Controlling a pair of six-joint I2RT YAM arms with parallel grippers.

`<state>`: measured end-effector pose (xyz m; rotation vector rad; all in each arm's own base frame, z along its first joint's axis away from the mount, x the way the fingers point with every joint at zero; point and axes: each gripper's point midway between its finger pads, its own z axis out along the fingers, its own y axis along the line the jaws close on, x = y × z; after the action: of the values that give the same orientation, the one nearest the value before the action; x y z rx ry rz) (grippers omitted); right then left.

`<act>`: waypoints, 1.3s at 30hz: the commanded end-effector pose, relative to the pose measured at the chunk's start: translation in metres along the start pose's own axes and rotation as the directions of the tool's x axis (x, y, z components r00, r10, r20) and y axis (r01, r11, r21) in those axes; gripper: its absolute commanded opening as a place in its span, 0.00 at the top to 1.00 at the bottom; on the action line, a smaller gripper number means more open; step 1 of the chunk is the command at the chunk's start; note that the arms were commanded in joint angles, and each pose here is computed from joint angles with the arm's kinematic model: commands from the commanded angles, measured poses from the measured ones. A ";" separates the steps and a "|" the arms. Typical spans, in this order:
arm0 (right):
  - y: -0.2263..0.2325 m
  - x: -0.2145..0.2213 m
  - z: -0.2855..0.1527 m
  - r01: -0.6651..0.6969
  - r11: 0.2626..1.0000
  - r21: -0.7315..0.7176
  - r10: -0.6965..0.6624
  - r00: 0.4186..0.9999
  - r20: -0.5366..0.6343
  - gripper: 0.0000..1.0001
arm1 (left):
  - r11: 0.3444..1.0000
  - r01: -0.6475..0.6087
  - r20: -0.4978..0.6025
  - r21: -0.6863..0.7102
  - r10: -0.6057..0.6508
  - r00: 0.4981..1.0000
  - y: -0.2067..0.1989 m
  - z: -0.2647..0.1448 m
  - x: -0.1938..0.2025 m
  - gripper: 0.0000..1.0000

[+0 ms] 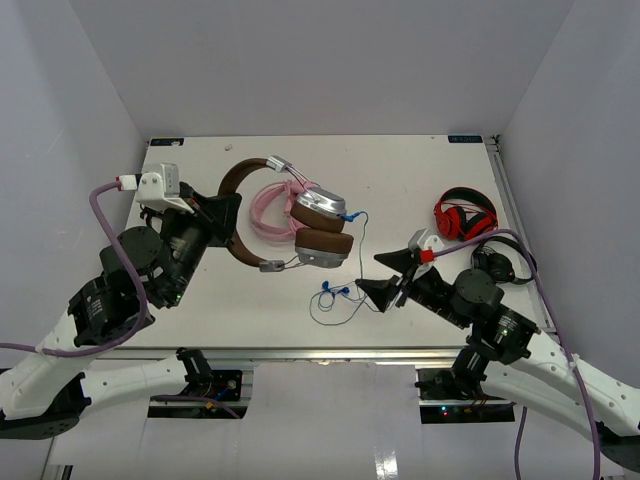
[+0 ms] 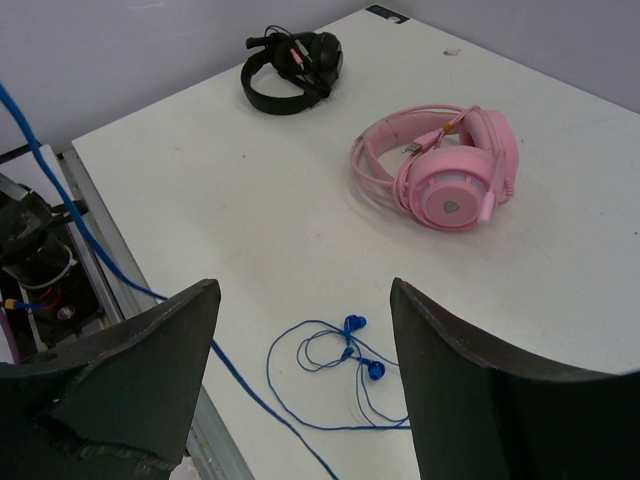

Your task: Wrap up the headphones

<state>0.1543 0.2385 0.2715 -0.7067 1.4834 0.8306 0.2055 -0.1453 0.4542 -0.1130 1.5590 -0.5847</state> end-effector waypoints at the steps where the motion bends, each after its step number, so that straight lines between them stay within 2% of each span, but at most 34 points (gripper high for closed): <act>1: 0.011 -0.018 0.001 0.043 0.997 -0.066 -0.040 0.999 0.035 0.25 | 0.997 0.073 0.046 0.027 -0.074 0.996 -0.005 -0.006 -0.022 1.00; 7: -0.004 -0.030 -0.004 0.012 1.000 0.029 -0.014 0.997 0.071 0.25 | 0.997 0.067 0.039 0.030 -0.068 0.997 -0.002 -0.010 -0.023 1.00; 11: 0.009 -0.038 -0.009 0.036 0.998 -0.045 -0.032 0.996 0.084 0.25 | 0.998 0.055 0.029 0.021 -0.056 0.998 -0.001 -0.010 -0.021 1.00; 16: 0.026 -0.030 -0.012 0.060 0.987 -0.149 -0.067 0.997 -0.040 0.24 | 0.999 0.040 0.015 0.020 -0.040 0.999 0.000 -0.010 -0.018 1.00; 23: 0.029 -0.024 0.002 0.077 0.982 -0.170 -0.079 0.997 -0.009 0.25 | 0.996 0.067 -0.009 0.064 -0.067 0.998 -0.008 -0.011 -0.012 1.00; 30: 0.028 0.002 0.020 0.080 0.981 -0.174 -0.072 0.996 0.054 0.33 | 0.977 0.135 -0.035 0.166 -0.131 0.991 -0.027 -0.017 -0.012 1.00; 36: 0.027 0.033 0.029 0.058 0.981 -0.183 -0.049 0.997 0.051 0.38 | 0.957 0.177 -0.055 0.230 -0.169 0.984 -0.037 -0.022 -0.010 1.00; 39: 0.026 0.041 0.031 0.045 0.983 -0.180 -0.034 0.998 0.062 0.44 | 0.948 0.191 -0.066 0.254 -0.180 0.981 -0.042 -0.024 -0.009 1.00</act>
<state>0.1442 0.2725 0.1988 -0.9180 1.5008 0.8938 0.1805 -0.1625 0.4567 -0.0212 1.5758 -0.7933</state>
